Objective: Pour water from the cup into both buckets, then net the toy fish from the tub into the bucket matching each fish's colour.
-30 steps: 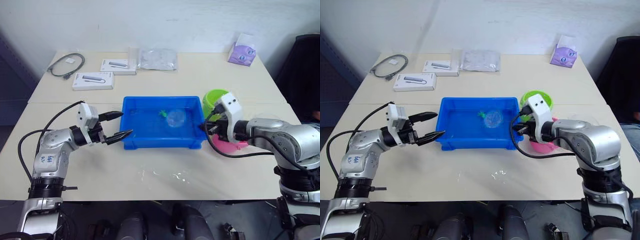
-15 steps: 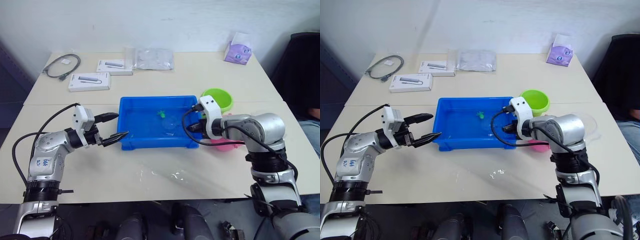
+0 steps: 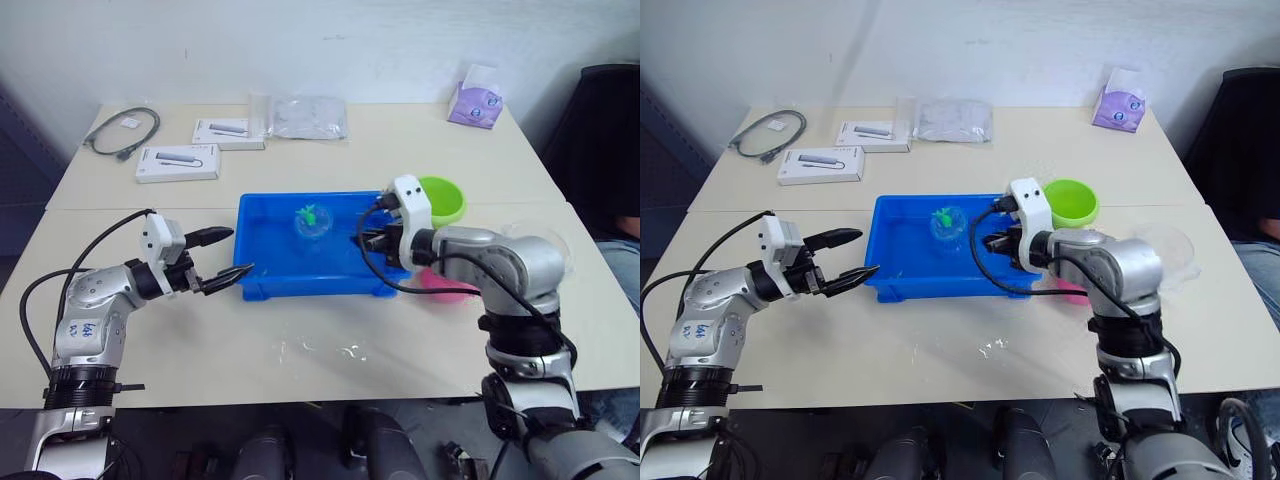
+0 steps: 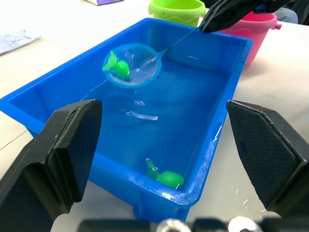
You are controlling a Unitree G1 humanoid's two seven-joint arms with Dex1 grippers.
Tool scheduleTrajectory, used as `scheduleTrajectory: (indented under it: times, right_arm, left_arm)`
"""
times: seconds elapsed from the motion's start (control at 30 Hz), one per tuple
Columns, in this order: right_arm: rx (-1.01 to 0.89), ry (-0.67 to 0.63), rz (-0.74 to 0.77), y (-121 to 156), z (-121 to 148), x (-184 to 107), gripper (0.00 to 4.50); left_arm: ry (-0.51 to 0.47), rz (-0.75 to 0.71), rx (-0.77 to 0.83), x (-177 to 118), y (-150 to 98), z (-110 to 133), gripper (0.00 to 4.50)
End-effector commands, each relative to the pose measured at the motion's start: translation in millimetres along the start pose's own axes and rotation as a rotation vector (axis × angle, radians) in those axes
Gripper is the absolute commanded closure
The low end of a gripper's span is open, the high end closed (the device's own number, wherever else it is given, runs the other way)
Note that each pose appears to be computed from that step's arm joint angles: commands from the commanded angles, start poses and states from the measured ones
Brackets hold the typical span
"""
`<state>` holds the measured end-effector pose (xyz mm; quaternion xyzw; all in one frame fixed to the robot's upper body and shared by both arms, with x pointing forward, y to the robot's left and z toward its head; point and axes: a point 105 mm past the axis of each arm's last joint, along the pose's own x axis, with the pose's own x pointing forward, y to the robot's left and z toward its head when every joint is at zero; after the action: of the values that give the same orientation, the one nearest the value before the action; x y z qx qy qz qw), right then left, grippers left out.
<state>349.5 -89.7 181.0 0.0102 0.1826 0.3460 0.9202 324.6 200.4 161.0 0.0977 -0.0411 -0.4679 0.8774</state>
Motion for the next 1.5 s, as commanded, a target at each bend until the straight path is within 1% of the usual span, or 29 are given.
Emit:
scheduleTrajectory:
  times: [0.03,0.2,0.33,0.53,0.67,0.77,0.83,0.97,1.07,1.1,1.23,1.37,1.4,1.43,1.5]
  right_arm:
    - [-0.055,-0.148,-0.008,1,20,-22,4.5]
    - [-0.05,-0.233,-0.06,-13,20,-59,4.5]
    - [-0.054,-0.313,-0.135,-33,29,-89,4.5]
    - [-0.049,-0.316,-0.334,-78,29,-121,4.5]
    - [-0.139,-0.257,-0.434,-97,21,-128,4.5]
    - [-0.259,-0.214,-0.541,-115,13,-129,4.5]
    - [-0.388,-0.168,-0.597,-122,10,-126,4.5]
    - [-0.598,-0.113,-0.642,-126,9,-118,4.5]
    - [-0.791,-0.13,-0.662,-123,18,-117,4.5]
    - [-0.827,-0.14,-0.665,-122,20,-117,4.5]
    - [-1.017,-0.045,-0.619,-122,9,-113,4.5]
    - [-1.341,0.09,-0.556,-119,3,-112,4.5]
    - [-1.381,0.11,-0.553,-120,2,-113,4.5]
    - [-1.443,0.116,-0.584,-123,5,-117,4.5]
    - [-1.522,0.092,-0.619,-124,12,-120,4.5]
  left_arm:
    - [-0.037,-0.016,0.051,3,-2,14,0.07]
    - [-0.055,-0.044,0.062,15,-4,21,0.07]
    - [-0.07,-0.062,0.063,22,-4,26,0.07]
    - [-0.077,-0.098,0.06,32,-6,30,0.07]
    - [-0.079,-0.116,0.057,37,-8,32,0.07]
    - [-0.081,-0.121,0.058,40,-8,34,0.07]
    - [-0.082,-0.124,0.059,41,-8,34,0.07]
    - [-0.085,-0.129,0.061,42,-10,36,0.07]
    - [-0.083,-0.132,0.066,42,-11,36,0.07]
    - [-0.082,-0.133,0.067,42,-11,36,0.07]
    - [-0.089,-0.135,0.072,42,-12,38,0.07]
    - [-0.097,-0.137,0.084,42,-13,40,0.07]
    - [-0.1,-0.136,0.089,42,-13,41,0.07]
    - [-0.11,-0.13,0.095,43,-12,42,0.07]
    - [-0.118,-0.124,0.103,44,-11,43,0.07]
